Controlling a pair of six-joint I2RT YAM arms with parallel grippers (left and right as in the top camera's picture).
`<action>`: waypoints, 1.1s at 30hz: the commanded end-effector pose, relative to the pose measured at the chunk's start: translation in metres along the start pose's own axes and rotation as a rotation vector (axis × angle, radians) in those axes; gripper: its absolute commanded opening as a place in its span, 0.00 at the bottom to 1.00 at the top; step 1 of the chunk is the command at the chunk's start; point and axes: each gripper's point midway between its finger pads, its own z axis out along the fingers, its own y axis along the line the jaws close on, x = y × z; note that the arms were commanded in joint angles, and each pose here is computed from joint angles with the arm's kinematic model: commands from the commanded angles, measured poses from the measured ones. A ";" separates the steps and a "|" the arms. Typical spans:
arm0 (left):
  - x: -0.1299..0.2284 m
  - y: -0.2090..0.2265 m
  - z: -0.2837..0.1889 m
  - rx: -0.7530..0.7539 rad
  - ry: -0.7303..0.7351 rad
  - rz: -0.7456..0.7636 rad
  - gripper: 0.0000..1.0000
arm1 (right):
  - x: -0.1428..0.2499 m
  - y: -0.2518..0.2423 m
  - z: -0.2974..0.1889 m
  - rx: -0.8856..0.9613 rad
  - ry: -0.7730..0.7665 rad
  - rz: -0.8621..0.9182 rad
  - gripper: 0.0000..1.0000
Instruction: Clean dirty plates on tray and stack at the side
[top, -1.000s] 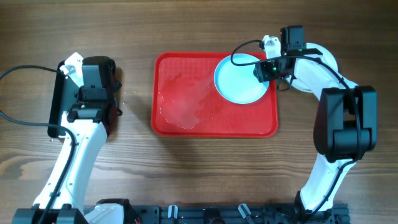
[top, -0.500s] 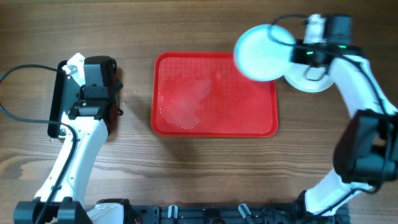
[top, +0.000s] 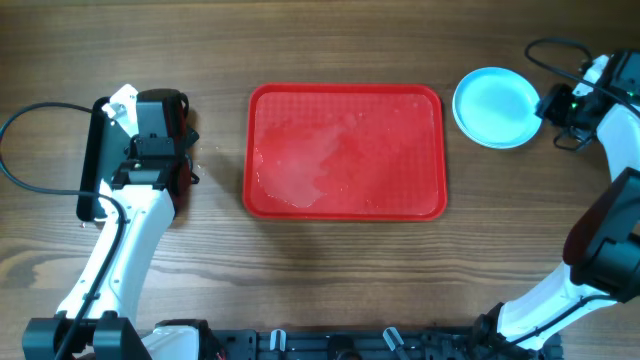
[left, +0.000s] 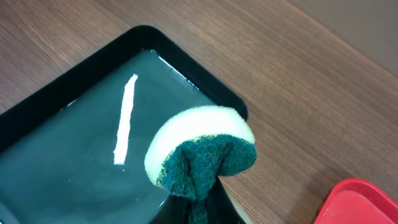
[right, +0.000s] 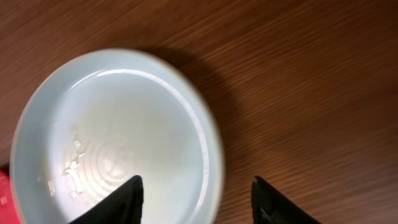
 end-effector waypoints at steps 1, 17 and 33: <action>-0.004 0.000 0.005 0.003 -0.012 -0.024 0.04 | 0.024 0.043 0.009 -0.132 0.092 -0.031 0.60; -0.078 0.030 -0.002 0.325 -0.025 -0.303 0.96 | 0.045 0.236 -0.176 -0.436 -0.184 -0.392 0.76; -0.039 0.050 -0.054 0.268 0.117 -0.301 1.00 | 0.133 0.244 -0.237 -0.444 -0.015 -0.371 1.00</action>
